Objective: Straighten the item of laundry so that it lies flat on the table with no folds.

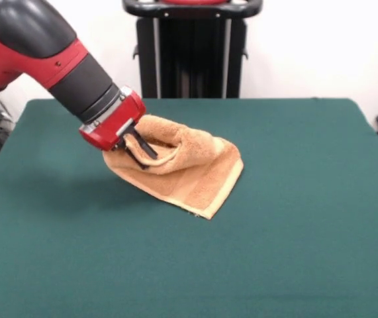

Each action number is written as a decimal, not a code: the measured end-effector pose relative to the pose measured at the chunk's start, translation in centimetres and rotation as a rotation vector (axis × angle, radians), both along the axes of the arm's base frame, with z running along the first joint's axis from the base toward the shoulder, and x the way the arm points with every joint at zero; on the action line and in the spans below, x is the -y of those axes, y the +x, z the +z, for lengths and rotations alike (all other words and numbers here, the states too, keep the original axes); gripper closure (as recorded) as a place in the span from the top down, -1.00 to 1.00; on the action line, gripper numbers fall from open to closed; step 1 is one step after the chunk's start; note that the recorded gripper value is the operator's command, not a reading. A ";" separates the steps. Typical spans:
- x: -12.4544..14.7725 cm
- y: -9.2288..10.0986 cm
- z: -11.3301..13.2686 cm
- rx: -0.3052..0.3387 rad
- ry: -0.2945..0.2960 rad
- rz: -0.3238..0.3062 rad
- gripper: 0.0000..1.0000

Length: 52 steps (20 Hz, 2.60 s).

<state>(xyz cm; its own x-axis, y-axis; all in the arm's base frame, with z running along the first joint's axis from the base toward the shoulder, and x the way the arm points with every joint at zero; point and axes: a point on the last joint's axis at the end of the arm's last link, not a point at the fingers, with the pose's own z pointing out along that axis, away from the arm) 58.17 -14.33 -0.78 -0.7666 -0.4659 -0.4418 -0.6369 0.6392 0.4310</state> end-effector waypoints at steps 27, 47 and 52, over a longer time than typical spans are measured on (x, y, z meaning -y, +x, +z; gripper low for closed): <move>0.5 -1.8 4.0 0.298 0.177 -0.083 -1.00; -0.6 -1.6 3.8 0.317 0.203 -0.081 -1.00; -1.3 -0.5 3.8 0.324 0.161 -0.044 -1.00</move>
<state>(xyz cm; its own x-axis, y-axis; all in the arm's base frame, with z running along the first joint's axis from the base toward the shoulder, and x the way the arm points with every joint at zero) 57.62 -13.04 3.06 -0.5925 -0.3405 -0.7301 -0.7303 0.6096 0.3083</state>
